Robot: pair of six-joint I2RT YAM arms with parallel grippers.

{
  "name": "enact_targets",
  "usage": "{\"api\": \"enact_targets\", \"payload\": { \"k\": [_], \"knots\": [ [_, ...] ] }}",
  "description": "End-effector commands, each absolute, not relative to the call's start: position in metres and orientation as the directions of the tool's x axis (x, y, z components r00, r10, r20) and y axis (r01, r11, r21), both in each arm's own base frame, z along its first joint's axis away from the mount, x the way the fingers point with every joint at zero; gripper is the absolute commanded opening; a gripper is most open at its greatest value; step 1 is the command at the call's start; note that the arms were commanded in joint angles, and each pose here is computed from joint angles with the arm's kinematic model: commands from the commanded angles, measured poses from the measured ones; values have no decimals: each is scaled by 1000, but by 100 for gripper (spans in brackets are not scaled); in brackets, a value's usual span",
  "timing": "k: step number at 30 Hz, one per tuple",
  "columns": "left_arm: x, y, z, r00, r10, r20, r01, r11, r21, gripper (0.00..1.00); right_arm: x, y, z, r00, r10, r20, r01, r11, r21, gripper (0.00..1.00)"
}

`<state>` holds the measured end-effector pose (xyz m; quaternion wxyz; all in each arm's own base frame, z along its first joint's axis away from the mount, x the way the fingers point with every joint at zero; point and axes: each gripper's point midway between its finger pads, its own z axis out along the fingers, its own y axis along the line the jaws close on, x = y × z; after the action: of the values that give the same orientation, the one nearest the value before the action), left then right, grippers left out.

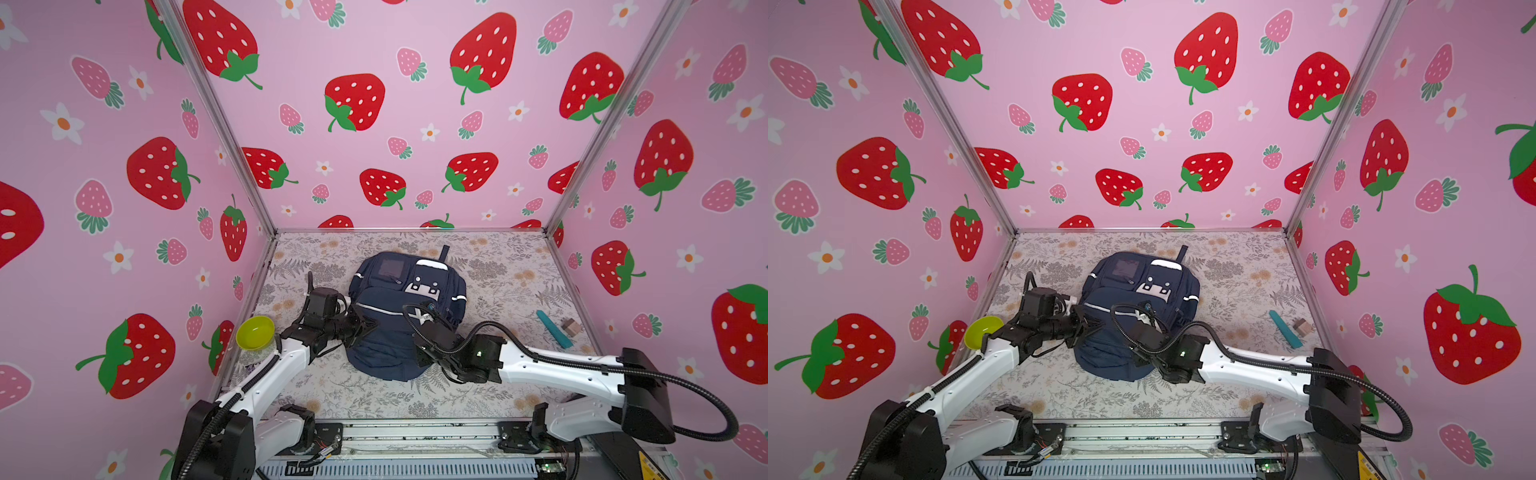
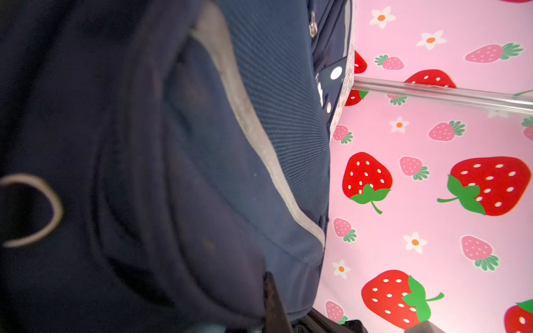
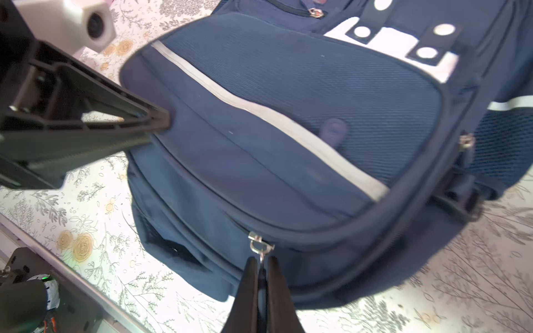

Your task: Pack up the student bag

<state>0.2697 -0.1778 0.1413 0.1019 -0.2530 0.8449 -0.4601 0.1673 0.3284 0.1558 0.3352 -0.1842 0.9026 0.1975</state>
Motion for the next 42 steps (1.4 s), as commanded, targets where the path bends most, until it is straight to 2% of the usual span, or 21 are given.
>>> {"api": "enact_targets", "payload": {
  "k": [1, 8, 10, 14, 16, 19, 28, 33, 42],
  "knots": [
    [297, -160, 155, -822, -567, -63, -278, 494, -824, 0, 169, 305, 154, -715, -193, -672, -442, 869, 221, 0],
    [297, -155, 149, -828, -557, -69, -280, 517, -809, 1, 169, 294, 145, -720, -204, -663, -458, 857, 234, 0],
    [293, -155, 149, -827, -559, -67, -285, 518, -807, 19, 166, 300, 145, -719, -219, -659, -484, 838, 250, 0],
    [277, -159, 156, -816, -571, -92, -281, 530, -800, 43, 164, 313, 149, -714, -226, -663, -515, 811, 277, 0],
    [269, -169, 161, -821, -564, -93, -268, 524, -809, 49, 164, 317, 150, -712, -232, -662, -522, 806, 279, 0],
    [262, -186, 168, -829, -555, -74, -258, 496, -829, 51, 164, 322, 154, -709, -235, -666, -533, 795, 288, 0],
    [265, -226, 165, -865, -501, -21, -255, 477, -841, 49, 162, 322, 165, -708, -214, -673, -537, 783, 316, 0],
    [273, -232, 167, -864, -503, -17, -256, 469, -846, 43, 160, 320, 165, -709, -209, -673, -535, 781, 321, 0],
    [275, -236, 170, -868, -496, -27, -241, 469, -850, 10, 162, 314, 164, -708, -211, -674, -524, 798, 300, 0]
  ]
}}
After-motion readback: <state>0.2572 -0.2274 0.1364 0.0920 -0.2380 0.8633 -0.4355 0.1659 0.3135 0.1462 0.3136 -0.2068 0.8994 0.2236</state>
